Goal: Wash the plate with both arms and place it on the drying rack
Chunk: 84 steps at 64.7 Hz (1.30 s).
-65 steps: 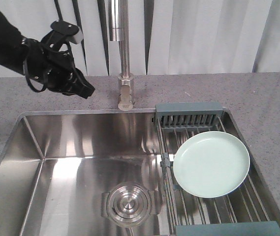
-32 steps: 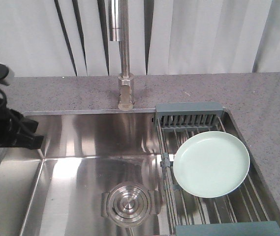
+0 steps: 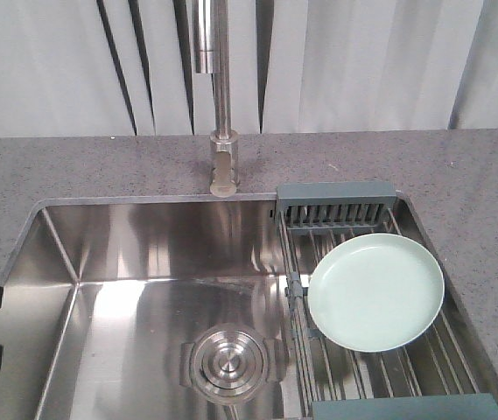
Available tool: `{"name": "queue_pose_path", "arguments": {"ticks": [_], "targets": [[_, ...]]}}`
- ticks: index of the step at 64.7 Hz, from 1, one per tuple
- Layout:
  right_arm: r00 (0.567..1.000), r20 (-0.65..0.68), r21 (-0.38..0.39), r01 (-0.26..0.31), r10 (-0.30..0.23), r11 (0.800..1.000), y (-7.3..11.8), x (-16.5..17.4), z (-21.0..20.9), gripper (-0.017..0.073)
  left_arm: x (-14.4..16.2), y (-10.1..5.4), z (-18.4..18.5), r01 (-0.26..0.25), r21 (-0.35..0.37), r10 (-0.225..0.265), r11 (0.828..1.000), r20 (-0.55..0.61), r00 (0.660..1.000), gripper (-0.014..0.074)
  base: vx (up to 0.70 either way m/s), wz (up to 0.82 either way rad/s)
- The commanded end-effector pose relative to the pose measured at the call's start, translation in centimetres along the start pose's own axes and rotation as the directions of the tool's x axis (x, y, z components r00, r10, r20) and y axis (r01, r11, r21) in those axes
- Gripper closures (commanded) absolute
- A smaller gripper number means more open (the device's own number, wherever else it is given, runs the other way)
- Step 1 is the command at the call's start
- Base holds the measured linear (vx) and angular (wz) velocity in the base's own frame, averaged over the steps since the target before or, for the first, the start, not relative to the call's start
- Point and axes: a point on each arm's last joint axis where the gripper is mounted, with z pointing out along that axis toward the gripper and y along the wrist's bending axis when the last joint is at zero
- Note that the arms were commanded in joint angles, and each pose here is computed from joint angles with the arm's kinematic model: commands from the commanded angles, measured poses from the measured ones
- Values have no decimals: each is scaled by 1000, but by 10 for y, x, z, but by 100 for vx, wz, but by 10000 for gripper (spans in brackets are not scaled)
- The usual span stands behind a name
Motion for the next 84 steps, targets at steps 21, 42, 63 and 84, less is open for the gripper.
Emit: {"name": "queue_pose_path", "arguments": {"ticks": [21, 42, 63, 84], "targets": [[997, 79, 12, 4, -5, 1000, -1, -11, -4, 232, -2, -4, -33, 19, 2, -19, 1000, 191, 981, 600, 0, 0], [997, 79, 12, 4, -5, 1000, -1, -11, -4, 232, -1, -2, -33, -10, -23, 14, 1000, 182, 983, 600, 0, 0], [997, 79, 12, 4, -5, 1000, -1, -11, -4, 232, 31, 11, -49, 99, -155, -26, 983, 418, 908, 600, 0, 0], [997, 79, 12, 4, -5, 1000, -1, -11, -4, 232, 85, 18, -50, 211, -265, -37, 941, 537, 842, 600, 0, 0]]}}
